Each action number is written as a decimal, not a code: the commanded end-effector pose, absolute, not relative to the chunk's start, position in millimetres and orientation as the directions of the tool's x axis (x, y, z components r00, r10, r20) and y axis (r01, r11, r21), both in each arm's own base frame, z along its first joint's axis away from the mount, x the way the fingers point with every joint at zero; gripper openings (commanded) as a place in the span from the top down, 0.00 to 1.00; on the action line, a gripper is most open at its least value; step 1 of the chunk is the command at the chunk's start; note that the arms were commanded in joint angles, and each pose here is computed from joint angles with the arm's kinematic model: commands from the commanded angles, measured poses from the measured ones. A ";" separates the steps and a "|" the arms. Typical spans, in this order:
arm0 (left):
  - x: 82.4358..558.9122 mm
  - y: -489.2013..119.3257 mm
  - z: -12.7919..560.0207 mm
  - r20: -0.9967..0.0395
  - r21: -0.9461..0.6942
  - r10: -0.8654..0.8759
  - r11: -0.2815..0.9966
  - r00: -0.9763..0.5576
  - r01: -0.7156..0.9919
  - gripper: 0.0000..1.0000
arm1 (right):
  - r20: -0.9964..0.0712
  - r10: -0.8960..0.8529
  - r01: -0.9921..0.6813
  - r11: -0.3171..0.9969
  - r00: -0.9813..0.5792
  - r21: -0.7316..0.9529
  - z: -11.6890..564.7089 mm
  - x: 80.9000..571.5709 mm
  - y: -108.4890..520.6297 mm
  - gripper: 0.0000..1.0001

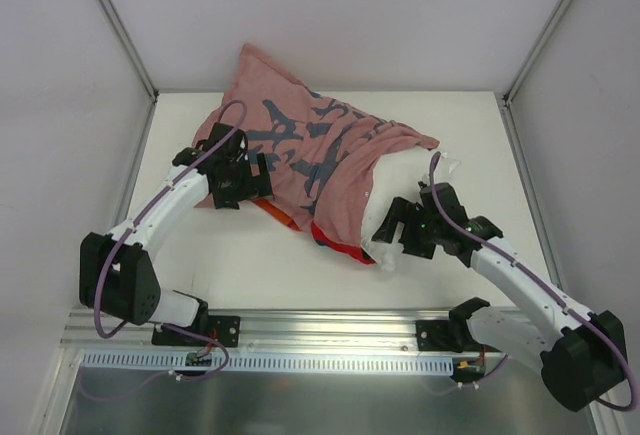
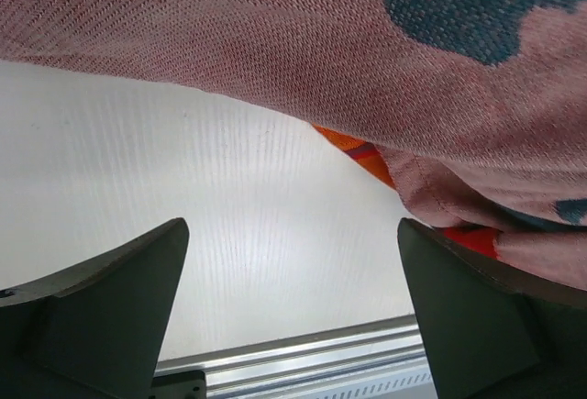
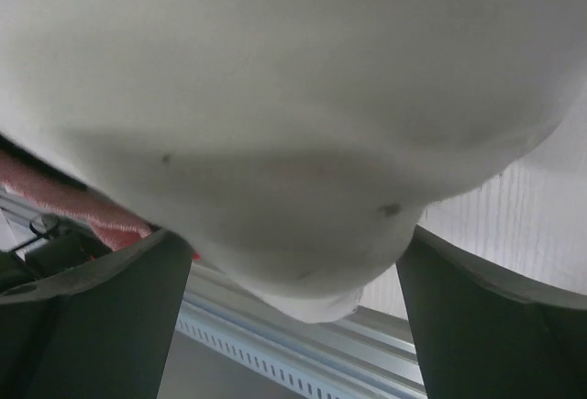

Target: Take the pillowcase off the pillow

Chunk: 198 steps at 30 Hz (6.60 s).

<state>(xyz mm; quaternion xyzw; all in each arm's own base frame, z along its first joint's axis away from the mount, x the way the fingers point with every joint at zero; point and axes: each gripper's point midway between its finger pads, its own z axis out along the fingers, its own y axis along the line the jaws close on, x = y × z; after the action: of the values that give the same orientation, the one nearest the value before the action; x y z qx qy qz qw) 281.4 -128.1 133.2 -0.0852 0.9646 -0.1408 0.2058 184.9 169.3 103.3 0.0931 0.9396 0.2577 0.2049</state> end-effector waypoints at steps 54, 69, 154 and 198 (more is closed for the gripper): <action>307.4 -147.9 116.4 -0.291 -0.676 -0.355 0.734 -0.888 -0.071 0.01 | -0.537 0.720 0.355 0.688 -0.440 0.633 230.1 267.8 -5.7 0.99; 359.0 -43.8 132.8 -0.376 -0.498 -0.646 0.745 -0.664 -0.444 1.00 | -0.534 0.745 0.392 0.666 -0.401 0.634 228.7 264.7 -19.7 0.99; 254.9 51.5 572.7 -0.866 -0.499 -0.466 0.832 0.181 -0.245 1.00 | -0.867 0.498 -0.003 0.867 -0.013 0.499 522.7 209.5 13.0 0.99; 376.3 -115.3 170.3 -0.520 -0.207 -0.203 0.972 -0.830 -0.108 0.01 | -0.553 0.454 0.264 0.882 -0.699 0.391 217.8 415.8 20.0 0.04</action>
<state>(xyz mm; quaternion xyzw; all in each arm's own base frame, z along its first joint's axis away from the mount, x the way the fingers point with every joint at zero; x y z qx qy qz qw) 360.2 -114.0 195.0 -0.0757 0.9525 -0.0936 0.2798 388.0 27.0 212.5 0.1871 0.9169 0.1638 0.3123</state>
